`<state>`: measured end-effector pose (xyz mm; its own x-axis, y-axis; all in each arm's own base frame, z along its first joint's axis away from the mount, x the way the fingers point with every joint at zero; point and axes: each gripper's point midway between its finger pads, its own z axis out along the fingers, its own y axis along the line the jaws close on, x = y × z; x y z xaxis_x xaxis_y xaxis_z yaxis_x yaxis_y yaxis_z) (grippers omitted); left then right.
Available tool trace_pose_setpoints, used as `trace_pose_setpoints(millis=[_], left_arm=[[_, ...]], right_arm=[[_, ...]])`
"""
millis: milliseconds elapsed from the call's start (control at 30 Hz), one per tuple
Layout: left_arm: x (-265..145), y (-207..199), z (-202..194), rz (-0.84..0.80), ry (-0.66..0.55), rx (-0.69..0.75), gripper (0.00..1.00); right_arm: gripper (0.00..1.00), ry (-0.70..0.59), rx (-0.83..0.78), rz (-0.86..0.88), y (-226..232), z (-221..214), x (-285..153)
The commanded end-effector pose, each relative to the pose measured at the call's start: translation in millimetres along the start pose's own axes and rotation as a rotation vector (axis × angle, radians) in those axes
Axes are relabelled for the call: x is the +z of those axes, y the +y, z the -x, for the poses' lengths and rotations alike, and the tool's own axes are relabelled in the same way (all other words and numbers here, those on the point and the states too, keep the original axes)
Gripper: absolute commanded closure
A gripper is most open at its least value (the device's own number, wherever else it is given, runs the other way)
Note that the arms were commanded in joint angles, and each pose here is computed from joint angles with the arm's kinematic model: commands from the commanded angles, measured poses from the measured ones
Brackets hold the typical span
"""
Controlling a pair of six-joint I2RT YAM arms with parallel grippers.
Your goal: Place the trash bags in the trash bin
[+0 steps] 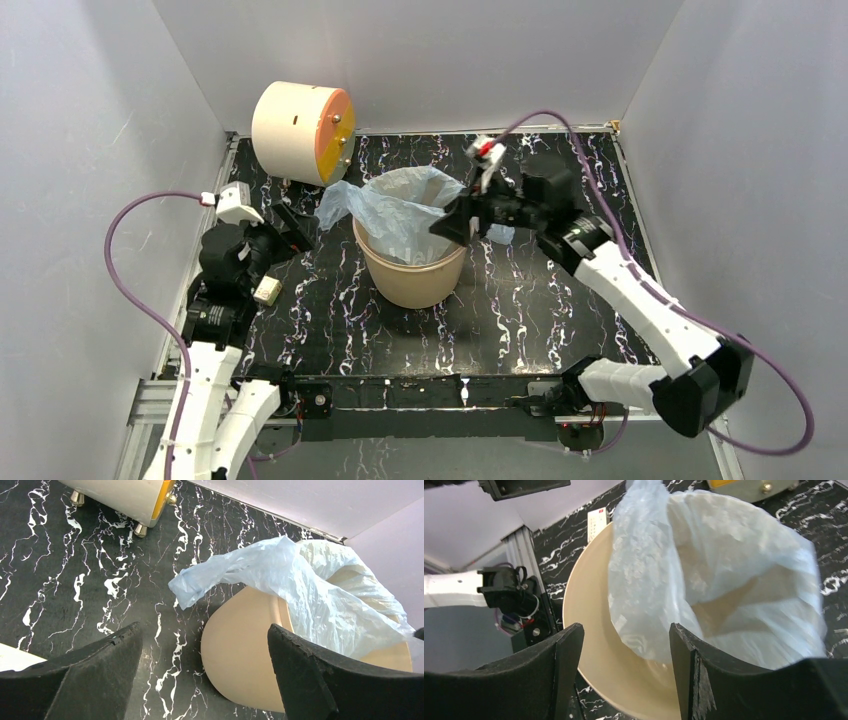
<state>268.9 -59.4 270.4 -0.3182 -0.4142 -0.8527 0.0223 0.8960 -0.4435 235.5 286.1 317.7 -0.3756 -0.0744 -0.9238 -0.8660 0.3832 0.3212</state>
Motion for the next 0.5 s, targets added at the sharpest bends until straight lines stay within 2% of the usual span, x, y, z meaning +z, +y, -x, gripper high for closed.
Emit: trace_pose_setpoints(millis=[0, 200, 333, 467], left_arm=[[-7, 1, -9, -0.015, 0.003, -0.015, 0.09], [-8, 0, -24, -0.037, 0.042, -0.047, 0.10], [-8, 1, -29, -0.044, 0.056, -0.037, 0.10], [-9, 2, -33, -0.047, 0.064, -0.016, 0.10]], right_arm=[[0.29, 0.017, -0.207, -0.081, 7, 15, 27], [0.32, 0.063, -0.327, -0.134, 3, 15, 50], [0.34, 0.080, -0.338, -0.135, 0, 13, 59], [0.41, 0.087, -0.342, -0.169, -6, 20, 65]])
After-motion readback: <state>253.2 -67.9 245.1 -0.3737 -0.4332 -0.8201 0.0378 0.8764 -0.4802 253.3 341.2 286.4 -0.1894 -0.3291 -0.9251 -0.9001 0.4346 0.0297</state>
